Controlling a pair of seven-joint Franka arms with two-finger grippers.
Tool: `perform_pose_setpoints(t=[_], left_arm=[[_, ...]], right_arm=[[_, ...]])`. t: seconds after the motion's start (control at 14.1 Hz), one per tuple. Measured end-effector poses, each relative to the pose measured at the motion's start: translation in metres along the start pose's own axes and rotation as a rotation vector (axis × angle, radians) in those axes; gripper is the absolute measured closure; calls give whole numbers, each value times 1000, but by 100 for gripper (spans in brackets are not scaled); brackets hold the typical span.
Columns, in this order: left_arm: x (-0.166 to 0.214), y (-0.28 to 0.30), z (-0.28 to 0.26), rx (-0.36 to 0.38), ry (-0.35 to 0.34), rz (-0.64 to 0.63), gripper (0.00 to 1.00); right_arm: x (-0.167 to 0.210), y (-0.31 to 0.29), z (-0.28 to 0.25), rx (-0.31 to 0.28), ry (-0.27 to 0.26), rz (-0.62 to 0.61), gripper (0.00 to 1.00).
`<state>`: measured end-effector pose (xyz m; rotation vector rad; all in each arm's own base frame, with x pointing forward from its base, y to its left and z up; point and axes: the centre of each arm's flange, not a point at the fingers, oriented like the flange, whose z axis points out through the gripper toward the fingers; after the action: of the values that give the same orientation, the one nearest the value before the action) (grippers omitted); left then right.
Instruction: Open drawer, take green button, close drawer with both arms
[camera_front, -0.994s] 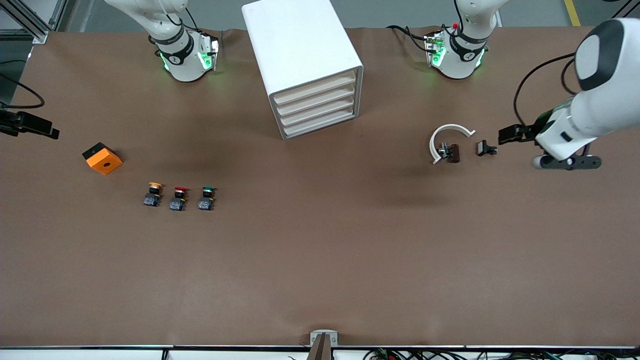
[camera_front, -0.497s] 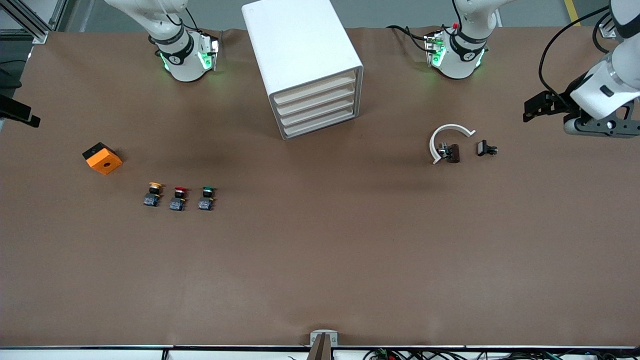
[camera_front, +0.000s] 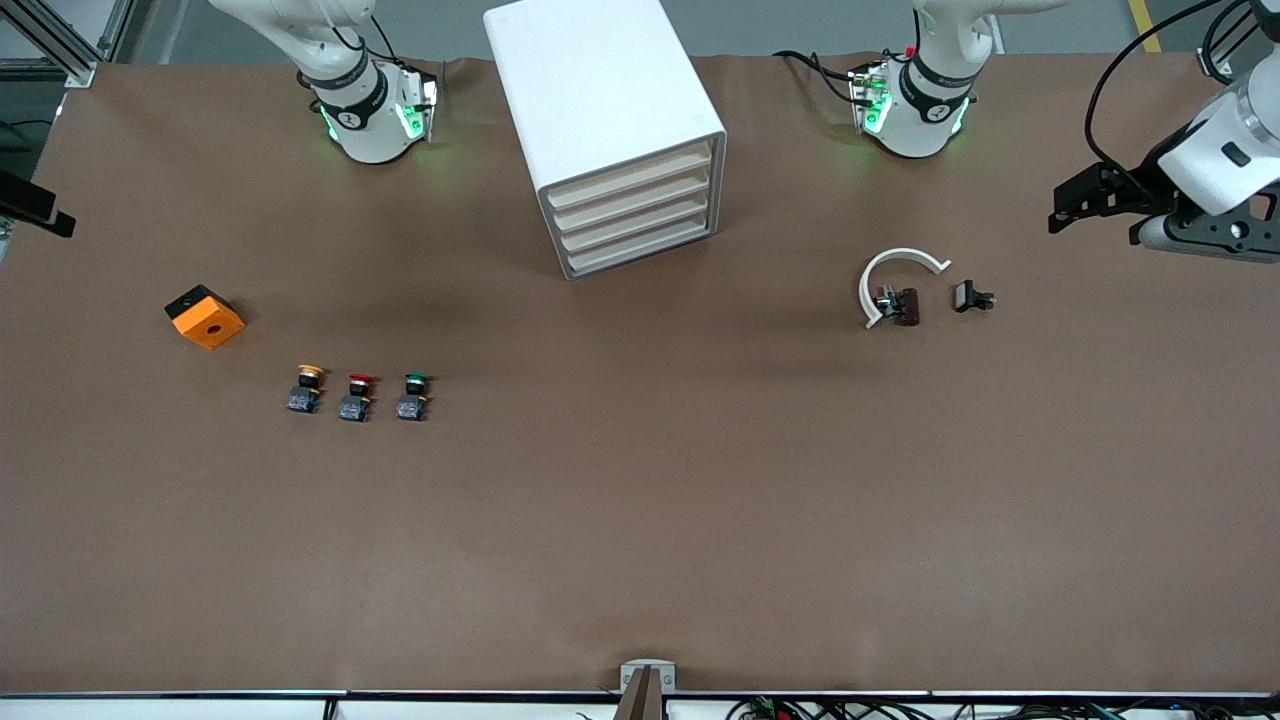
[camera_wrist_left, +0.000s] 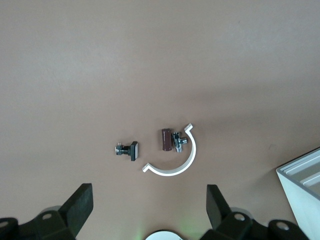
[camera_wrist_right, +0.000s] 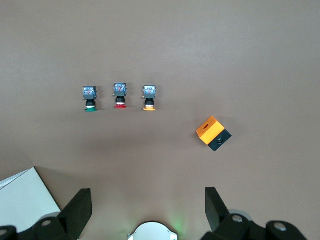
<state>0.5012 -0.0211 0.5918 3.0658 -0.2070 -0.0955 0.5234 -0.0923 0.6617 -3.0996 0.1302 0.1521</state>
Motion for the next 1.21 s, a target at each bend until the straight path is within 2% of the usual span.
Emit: perform_pose_setpoints(t=[0.21,0.43,0.78,1.21], left_arm=[[2,10,-23,11,47,19,0],[2,8,-36,17,75,17,0],[5,35,-36,35,85,-47,0],[5,39,-39,36,91,-47,0]], right_arm=[[-14,-8,-14,7,25,-14,0],[-29,-17,-12,9,19,-31,0],[-57,-31,-4,8,53,-56,0],[-57,-34,-7,6,78,-64,0]])
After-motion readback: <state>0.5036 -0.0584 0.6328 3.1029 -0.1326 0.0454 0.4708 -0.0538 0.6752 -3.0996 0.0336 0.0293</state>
